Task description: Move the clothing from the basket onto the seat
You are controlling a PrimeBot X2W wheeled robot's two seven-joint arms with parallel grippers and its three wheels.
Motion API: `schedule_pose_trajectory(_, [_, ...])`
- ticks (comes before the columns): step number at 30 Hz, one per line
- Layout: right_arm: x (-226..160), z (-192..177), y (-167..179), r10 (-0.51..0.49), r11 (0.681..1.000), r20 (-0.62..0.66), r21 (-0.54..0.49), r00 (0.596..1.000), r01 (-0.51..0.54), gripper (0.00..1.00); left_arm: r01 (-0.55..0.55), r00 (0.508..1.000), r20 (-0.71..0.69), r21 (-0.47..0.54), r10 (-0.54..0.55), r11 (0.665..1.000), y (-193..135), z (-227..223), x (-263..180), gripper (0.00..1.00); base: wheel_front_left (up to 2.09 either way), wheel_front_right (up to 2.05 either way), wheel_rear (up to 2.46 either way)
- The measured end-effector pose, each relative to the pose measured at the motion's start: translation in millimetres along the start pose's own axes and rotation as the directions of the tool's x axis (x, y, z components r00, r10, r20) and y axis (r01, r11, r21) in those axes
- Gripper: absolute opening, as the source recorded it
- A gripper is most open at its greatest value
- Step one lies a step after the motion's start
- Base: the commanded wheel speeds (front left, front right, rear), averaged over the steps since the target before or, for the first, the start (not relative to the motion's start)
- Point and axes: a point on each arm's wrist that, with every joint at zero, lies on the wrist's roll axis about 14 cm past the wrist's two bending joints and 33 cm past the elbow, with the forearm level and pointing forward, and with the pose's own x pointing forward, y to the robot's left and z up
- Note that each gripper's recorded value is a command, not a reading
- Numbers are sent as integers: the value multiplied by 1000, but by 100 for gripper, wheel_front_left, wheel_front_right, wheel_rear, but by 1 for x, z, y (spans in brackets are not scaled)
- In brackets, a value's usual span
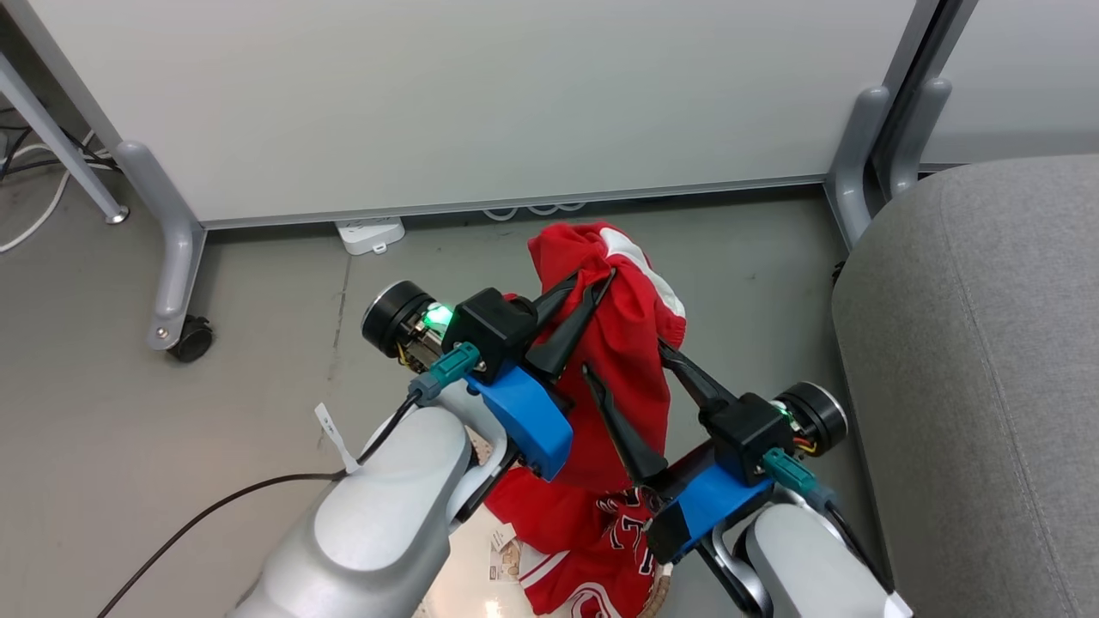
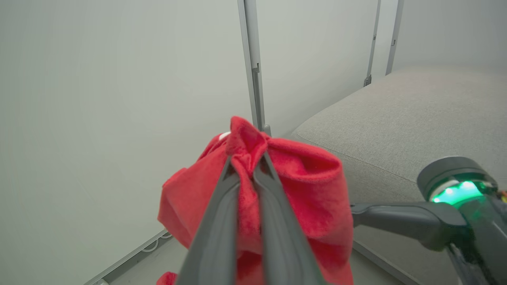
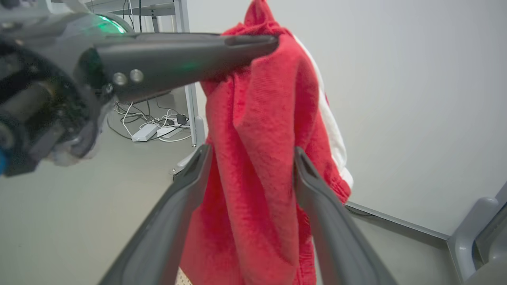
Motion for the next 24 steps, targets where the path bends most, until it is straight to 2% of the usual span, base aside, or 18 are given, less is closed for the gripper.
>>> schedule_pose_trajectory(10, [22, -10, -3, 33, 999, -42, -7, 999, -34, 98, 20, 1000, 2, -4, -20, 1000, -4, -1, 3, 0, 0, 0, 0])
schedule_pose_trajectory(11, [22, -13, -2, 34, 999, -48, 0, 998, -34, 24, 21, 1000, 1, -3, -21, 1000, -4, -1, 3, 0, 0, 0, 0])
schedule_pose_trajectory(12, [22, -13, -2, 34, 999, -51, 0, 998, -34, 0, 22, 1000, 0, -4, -22, 1000, -5, -2, 3, 0, 0, 0, 0])
schedule_pose_trajectory(24, [21, -12, -8, 16, 1000, -53, 8, 998, -16, 0, 28, 1000, 9, -5, -28, 1000, -7, 2, 5, 0, 0, 0, 0])
